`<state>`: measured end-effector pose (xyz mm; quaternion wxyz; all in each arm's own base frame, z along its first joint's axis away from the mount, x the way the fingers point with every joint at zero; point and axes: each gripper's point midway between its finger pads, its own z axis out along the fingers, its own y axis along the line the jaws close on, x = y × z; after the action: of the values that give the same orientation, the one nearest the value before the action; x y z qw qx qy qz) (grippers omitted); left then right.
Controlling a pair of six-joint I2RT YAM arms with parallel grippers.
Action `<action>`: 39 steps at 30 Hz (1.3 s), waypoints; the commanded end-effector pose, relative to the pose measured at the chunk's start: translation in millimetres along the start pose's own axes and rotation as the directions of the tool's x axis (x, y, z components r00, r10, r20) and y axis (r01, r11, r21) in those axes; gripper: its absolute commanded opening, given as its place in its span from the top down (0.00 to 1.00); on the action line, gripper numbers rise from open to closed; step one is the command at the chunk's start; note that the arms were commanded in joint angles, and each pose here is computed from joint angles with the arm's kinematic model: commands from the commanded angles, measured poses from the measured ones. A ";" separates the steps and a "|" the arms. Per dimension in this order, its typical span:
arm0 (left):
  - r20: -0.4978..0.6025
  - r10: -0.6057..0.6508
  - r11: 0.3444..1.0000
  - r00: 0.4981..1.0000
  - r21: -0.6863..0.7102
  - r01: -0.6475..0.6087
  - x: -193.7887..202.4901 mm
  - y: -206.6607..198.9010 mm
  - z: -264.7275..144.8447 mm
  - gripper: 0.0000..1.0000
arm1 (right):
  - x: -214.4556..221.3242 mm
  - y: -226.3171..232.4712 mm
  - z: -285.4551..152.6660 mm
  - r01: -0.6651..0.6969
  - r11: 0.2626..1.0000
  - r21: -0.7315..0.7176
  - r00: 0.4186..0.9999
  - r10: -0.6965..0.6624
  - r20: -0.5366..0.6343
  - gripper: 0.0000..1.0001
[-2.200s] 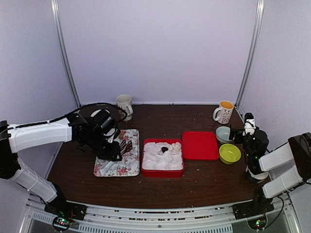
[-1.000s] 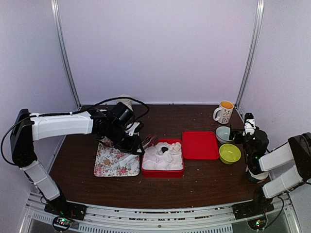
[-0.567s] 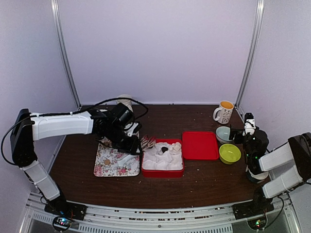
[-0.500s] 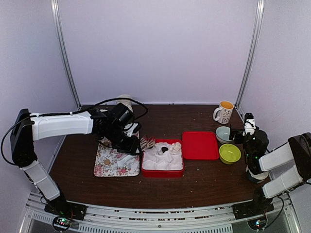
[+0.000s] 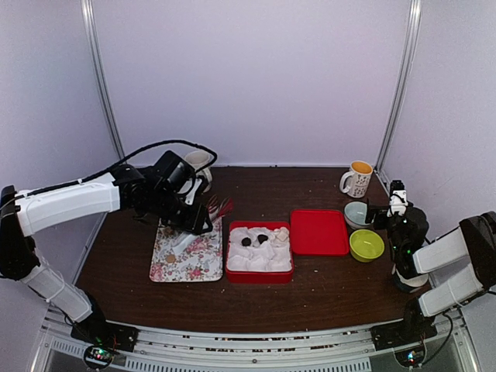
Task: Pack the chocolate
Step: Place the fake chocolate in the empty pocket of the box, then pick up the fake chocolate from the plate.
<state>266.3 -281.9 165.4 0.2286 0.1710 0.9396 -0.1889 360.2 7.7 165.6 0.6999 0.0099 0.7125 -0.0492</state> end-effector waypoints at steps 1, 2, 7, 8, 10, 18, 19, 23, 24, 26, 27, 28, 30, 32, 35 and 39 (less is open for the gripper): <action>0.044 -0.066 0.995 0.997 -0.077 0.069 -1.2 32.6 -10.6 0.55 | -10.8 -2.2 3.2 -0.009 1.000 0.006 1.000 0.009 0.030 0.00; 0.046 -0.081 0.993 0.996 -0.081 0.085 0.1 37.5 -11.9 0.55 | -10.8 -2.2 3.3 -0.009 1.000 0.006 1.000 0.009 0.029 0.00; 0.068 -0.140 0.988 0.988 -0.054 0.144 -1.8 51.2 -16.1 0.57 | -10.7 -2.0 3.3 -0.008 1.000 0.005 1.000 0.008 0.029 0.00; 0.072 -0.147 0.988 0.986 -0.041 0.150 -2.6 52.1 -16.9 0.58 | -10.8 -2.3 3.2 -0.009 1.000 0.006 1.000 0.009 0.030 0.00; 0.078 -0.155 0.987 0.985 -0.027 0.158 -3.9 53.3 -17.2 0.59 | -10.3 -2.2 3.0 -0.008 1.000 0.005 1.000 0.008 0.029 0.00; 0.069 -0.133 0.990 0.989 -0.042 0.136 -4.3 56.0 -12.9 0.61 | -10.6 -2.3 3.1 -0.009 1.000 0.006 1.000 0.008 0.029 0.00; 0.073 -0.132 0.990 0.989 -0.033 0.135 -4.2 55.1 -11.4 0.60 | -10.5 -2.3 3.2 -0.009 1.000 0.006 1.000 0.008 0.029 0.00; 0.062 -0.105 0.993 0.993 -0.049 0.108 -3.6 57.0 -10.4 0.59 | -11.0 -2.3 3.2 -0.009 1.000 0.006 1.000 0.009 0.030 0.00; 0.059 -0.099 0.993 0.993 -0.054 0.102 -2.8 57.9 -9.6 0.59 | -10.5 -2.3 3.0 -0.009 1.000 0.006 1.000 0.008 0.029 0.00; 0.056 -0.097 0.993 0.994 -0.064 0.100 -2.0 60.3 -7.6 0.58 | -11.0 -2.3 3.2 -0.009 1.000 0.006 1.000 0.009 0.030 0.00; 0.052 -0.115 0.990 0.992 -0.078 0.119 -1.5 65.0 -6.8 0.58 | -11.0 -2.3 3.2 -0.009 1.000 0.006 1.000 0.009 0.030 0.00; 0.035 -0.136 0.986 0.990 -0.089 0.139 0.8 69.9 -4.1 0.58 | -10.5 -2.3 3.1 -0.009 1.000 0.006 1.000 0.008 0.029 0.00; 0.015 -0.174 0.979 0.985 -0.108 0.175 3.6 79.5 -0.1 0.58 | -10.6 -2.3 3.3 -0.009 1.000 0.006 1.000 0.008 0.029 0.00; 0.003 -0.197 0.971 0.980 -0.136 0.196 4.8 88.9 3.7 0.58 | -10.8 -2.2 3.1 -0.009 1.000 0.006 1.000 0.009 0.030 0.00; -0.025 -0.219 0.964 0.976 -0.161 0.212 4.1 97.4 12.2 0.55 | -10.7 -2.3 3.1 -0.009 1.000 0.006 1.000 0.009 0.030 0.00; -0.049 -0.224 0.963 0.973 -0.162 0.213 2.9 98.8 30.1 0.54 | -10.9 -2.3 3.2 -0.009 1.000 0.006 1.000 0.009 0.030 0.00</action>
<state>297.8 -198.9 108.3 0.1731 0.0577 0.9755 -0.1232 360.2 7.7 165.6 0.6999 0.0099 0.7125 -0.0492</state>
